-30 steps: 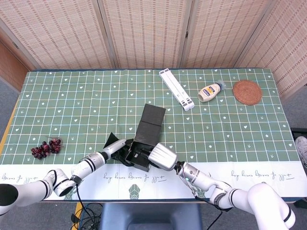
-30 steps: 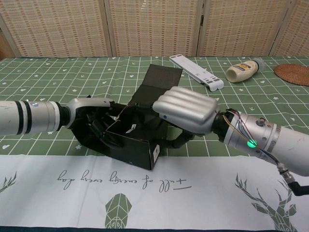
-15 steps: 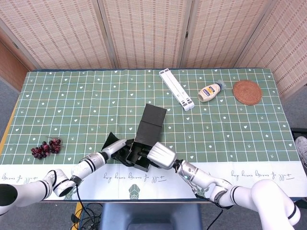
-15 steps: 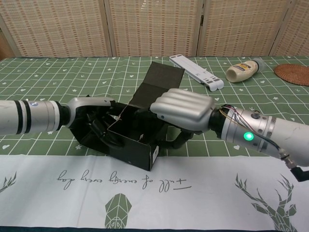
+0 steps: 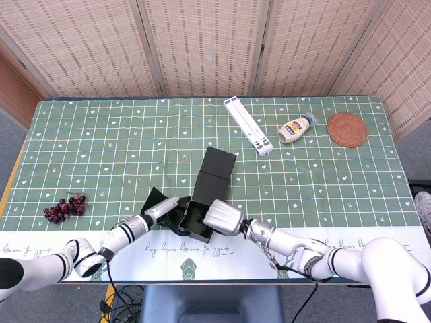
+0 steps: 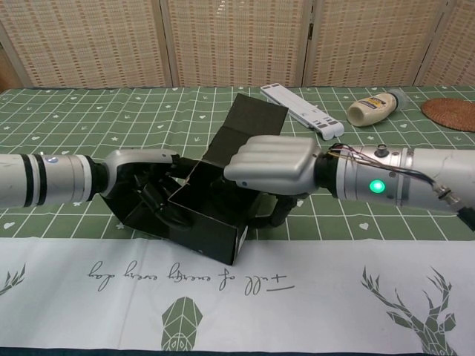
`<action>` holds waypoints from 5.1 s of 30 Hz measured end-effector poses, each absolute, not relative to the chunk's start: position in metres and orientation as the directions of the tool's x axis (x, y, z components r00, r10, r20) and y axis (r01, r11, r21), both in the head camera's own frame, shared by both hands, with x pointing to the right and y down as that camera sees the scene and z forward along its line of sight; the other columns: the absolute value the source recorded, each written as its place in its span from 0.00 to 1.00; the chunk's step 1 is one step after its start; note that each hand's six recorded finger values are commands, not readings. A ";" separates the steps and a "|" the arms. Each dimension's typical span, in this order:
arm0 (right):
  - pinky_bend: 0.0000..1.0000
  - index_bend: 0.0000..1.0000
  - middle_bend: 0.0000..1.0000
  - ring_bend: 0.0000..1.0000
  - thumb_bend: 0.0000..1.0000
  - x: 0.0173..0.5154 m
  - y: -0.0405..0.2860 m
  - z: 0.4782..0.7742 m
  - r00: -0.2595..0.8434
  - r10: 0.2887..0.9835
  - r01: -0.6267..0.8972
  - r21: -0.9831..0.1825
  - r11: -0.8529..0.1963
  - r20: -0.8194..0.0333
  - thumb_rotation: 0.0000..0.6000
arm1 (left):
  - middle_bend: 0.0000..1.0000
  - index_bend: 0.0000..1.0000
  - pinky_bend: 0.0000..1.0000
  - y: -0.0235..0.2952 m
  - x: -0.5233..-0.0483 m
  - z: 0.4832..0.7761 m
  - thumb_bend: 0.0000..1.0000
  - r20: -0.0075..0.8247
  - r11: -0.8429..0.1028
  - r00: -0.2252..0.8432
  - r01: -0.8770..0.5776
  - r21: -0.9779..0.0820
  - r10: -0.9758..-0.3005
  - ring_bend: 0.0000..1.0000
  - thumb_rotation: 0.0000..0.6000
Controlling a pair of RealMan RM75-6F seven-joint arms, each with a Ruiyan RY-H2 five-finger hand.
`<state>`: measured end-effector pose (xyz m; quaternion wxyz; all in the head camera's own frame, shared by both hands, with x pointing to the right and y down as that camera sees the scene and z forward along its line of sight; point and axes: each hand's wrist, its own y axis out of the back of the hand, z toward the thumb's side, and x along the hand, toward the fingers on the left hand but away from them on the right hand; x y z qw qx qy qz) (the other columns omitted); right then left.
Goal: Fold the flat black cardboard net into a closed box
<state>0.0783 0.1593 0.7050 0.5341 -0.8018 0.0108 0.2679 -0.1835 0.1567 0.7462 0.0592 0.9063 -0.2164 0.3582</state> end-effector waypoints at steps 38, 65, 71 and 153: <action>1.00 0.61 0.58 0.87 0.66 0.082 0.155 0.697 0.866 0.226 -0.340 -0.857 -0.387 -0.446 1.00 | 0.21 0.19 0.87 0.159 -0.182 0.747 0.14 0.678 -0.895 0.649 -0.444 -0.031 -0.346 0.57 1.00; 1.00 0.00 0.12 0.80 0.60 0.126 0.143 0.676 0.824 0.398 -0.223 -0.877 -0.425 -0.402 1.00 | 0.00 0.00 0.86 0.150 -0.187 0.738 0.15 0.657 -0.883 0.640 -0.462 -0.085 -0.399 0.48 1.00; 1.00 0.00 0.14 0.80 0.62 0.164 0.142 0.666 0.765 0.460 -0.170 -0.830 -0.531 -0.451 1.00 | 0.00 0.00 0.85 0.146 -0.195 0.725 0.14 0.628 -0.869 0.638 -0.476 -0.132 -0.445 0.46 1.00; 1.00 0.00 0.11 0.78 0.00 0.090 0.166 0.756 0.497 0.521 0.485 -0.275 -0.830 -0.694 1.00 | 0.00 0.00 0.85 0.136 -0.271 0.678 0.14 0.560 -0.731 0.537 -0.654 -0.196 -0.631 0.48 1.00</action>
